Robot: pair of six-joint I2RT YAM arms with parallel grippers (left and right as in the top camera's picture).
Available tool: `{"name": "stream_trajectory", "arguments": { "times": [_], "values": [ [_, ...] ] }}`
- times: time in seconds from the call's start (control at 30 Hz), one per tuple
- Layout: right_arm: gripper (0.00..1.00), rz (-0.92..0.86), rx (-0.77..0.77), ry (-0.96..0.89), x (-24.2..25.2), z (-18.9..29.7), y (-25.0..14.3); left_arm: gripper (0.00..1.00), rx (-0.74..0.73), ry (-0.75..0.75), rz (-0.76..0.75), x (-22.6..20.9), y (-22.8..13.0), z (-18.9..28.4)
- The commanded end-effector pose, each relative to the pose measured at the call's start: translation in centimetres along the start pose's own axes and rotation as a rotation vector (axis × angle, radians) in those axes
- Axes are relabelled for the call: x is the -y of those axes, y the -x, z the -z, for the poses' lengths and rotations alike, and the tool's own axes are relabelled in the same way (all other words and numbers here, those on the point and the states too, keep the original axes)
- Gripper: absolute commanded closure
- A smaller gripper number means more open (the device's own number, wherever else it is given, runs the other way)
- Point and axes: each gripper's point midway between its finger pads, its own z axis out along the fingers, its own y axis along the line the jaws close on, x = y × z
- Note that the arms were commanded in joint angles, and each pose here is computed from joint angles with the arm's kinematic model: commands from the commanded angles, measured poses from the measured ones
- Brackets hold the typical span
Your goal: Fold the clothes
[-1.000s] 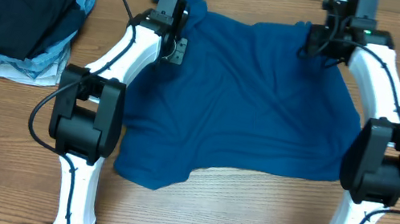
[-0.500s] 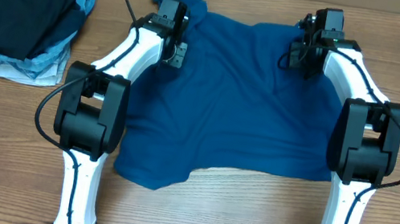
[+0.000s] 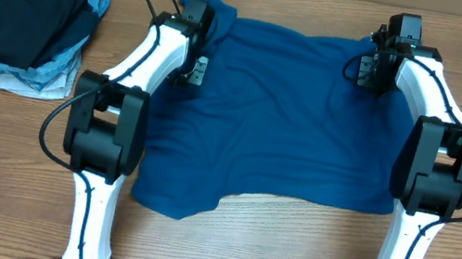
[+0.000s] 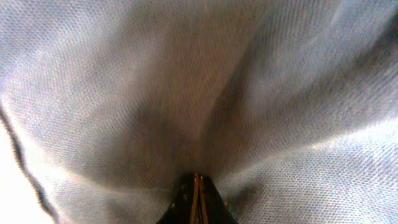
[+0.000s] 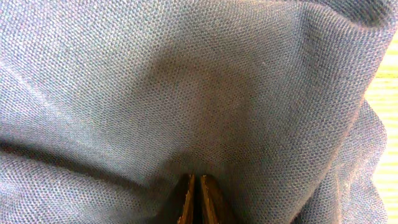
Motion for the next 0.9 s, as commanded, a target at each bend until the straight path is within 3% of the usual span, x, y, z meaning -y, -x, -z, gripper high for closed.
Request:
{"name": "stream_trajectory", "arguments": {
  "times": [0.0, 0.03, 0.1, 0.17, 0.23, 0.47, 0.87],
  "values": [
    [0.91, -0.03, -0.032, 0.025, 0.7, -1.6, -1.3, 0.77, 0.223, -0.015, 0.066, -1.0, 7.6, 7.4],
    [0.91, -0.03, -0.023, 0.04, 0.4, -1.6, -1.1, 0.57, 0.317, -0.05, 0.078, -0.9, 10.0, 10.7],
    [0.91, -0.03, -0.017, 0.046, 0.3, -1.6, -0.9, 0.43, 0.53, -0.122, 0.08, -0.4, 14.6, 16.6],
    [0.9, -0.03, -0.021, 0.046, 0.3, -1.6, -1.0, 0.45, 0.599, -0.179, 0.045, 0.7, 16.1, 17.4],
    [0.89, -0.03, -0.022, 0.046, 0.3, -1.6, -1.0, 0.45, 0.606, -0.272, -0.084, 3.2, 16.5, 16.1],
    [0.89, -0.029, -0.032, 0.047, 0.3, -1.6, -1.3, 0.57, 0.516, -0.29, -0.15, 6.1, 16.9, 4.4],
    [0.89, -0.03, -0.04, 0.047, 0.3, -1.5, -1.5, 0.57, 0.545, -0.281, -0.201, 7.2, 17.4, 3.2]
  ]
}}
